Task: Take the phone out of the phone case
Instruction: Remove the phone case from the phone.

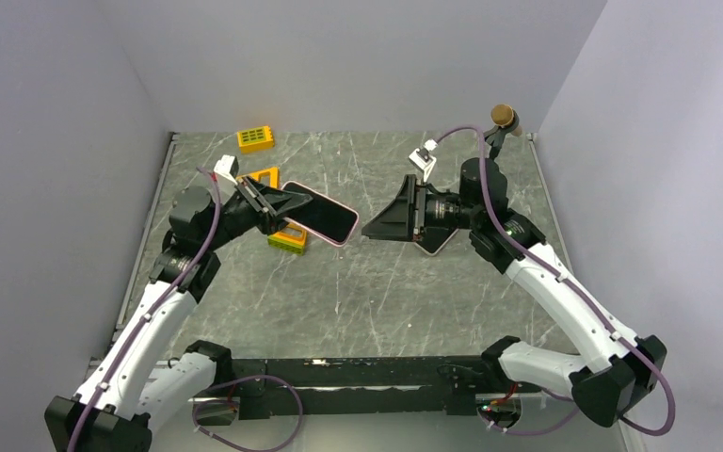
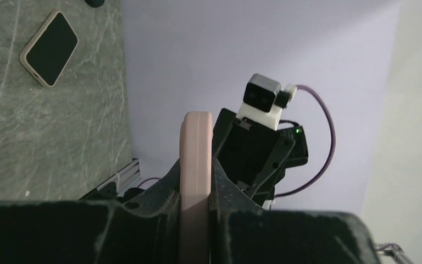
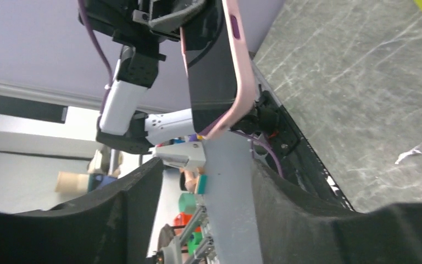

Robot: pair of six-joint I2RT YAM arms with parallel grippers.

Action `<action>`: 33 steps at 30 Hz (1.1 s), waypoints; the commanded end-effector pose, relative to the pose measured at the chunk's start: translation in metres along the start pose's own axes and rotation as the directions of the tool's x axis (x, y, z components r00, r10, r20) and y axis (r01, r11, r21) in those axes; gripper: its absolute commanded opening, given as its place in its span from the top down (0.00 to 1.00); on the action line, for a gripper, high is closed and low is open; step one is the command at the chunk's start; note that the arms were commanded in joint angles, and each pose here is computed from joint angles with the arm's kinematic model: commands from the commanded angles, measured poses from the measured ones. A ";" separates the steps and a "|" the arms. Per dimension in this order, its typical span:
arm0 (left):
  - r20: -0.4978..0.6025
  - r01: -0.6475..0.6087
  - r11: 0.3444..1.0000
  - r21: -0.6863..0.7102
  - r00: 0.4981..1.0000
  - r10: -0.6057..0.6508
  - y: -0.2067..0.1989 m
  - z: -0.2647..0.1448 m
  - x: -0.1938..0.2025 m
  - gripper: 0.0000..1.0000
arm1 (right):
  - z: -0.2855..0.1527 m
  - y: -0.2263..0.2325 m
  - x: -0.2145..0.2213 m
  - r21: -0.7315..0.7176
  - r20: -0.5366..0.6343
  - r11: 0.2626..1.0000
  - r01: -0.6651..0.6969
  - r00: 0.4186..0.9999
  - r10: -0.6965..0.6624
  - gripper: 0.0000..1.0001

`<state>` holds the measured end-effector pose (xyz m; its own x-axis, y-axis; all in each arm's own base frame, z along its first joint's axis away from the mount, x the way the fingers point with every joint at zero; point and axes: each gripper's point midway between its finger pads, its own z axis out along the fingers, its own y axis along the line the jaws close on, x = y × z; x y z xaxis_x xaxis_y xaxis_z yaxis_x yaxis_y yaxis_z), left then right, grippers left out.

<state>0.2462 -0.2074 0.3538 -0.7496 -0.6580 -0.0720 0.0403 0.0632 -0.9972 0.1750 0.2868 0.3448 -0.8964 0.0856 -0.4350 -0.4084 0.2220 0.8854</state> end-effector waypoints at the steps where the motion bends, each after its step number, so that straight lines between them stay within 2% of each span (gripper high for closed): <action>1: -0.083 -0.177 0.964 0.200 0.977 0.197 -0.061 -0.015 0.020 1.00 | 0.001 0.031 -0.008 -0.127 -0.043 0.992 0.027 0.999 -0.033 0.45; 5: -0.125 -0.149 0.958 0.244 0.975 0.183 -0.064 -0.018 0.028 1.00 | 0.006 0.036 -0.012 -0.184 -0.085 0.982 0.042 0.995 -0.058 0.65; 10: -0.126 -0.126 0.956 0.264 0.978 0.164 -0.065 -0.022 0.029 1.00 | 0.010 0.030 -0.013 -0.185 -0.110 0.982 0.047 0.992 -0.068 0.67; 18: -0.160 -0.092 0.954 0.284 0.977 0.141 -0.066 -0.024 0.034 1.00 | 0.010 0.040 -0.011 -0.304 -0.125 0.951 0.054 0.987 -0.096 0.73; 19: -0.165 -0.089 0.953 0.289 0.976 0.141 -0.066 -0.025 0.035 1.00 | 0.011 0.038 -0.010 -0.304 -0.133 0.951 0.051 0.987 -0.095 0.74; 23: -0.164 -0.063 0.949 0.310 0.979 0.119 -0.069 -0.027 0.035 1.00 | 0.014 0.031 -0.007 -0.319 -0.159 0.947 0.041 0.983 -0.097 0.95; 24: -0.166 -0.047 0.945 0.323 0.981 0.106 -0.072 -0.028 0.034 1.00 | 0.013 0.033 -0.006 -0.343 -0.159 0.938 0.052 0.981 -0.112 1.00; 27: -0.177 0.006 0.929 0.371 0.982 0.064 -0.083 -0.031 0.034 1.00 | 0.010 0.039 -0.003 -0.426 -0.160 0.901 0.084 0.973 -0.167 1.00; 33: -0.231 0.141 0.867 0.477 0.972 -0.031 -0.112 -0.047 0.034 1.00 | 0.003 0.068 0.002 -0.653 -0.113 0.736 0.178 0.938 -0.328 1.00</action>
<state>0.2184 -0.2150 0.3910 -0.8505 -0.5231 -0.0552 0.1633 -0.1628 -0.9730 0.1719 0.3101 0.3769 -0.8688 -0.1205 -0.4802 -0.4463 -0.2293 0.8650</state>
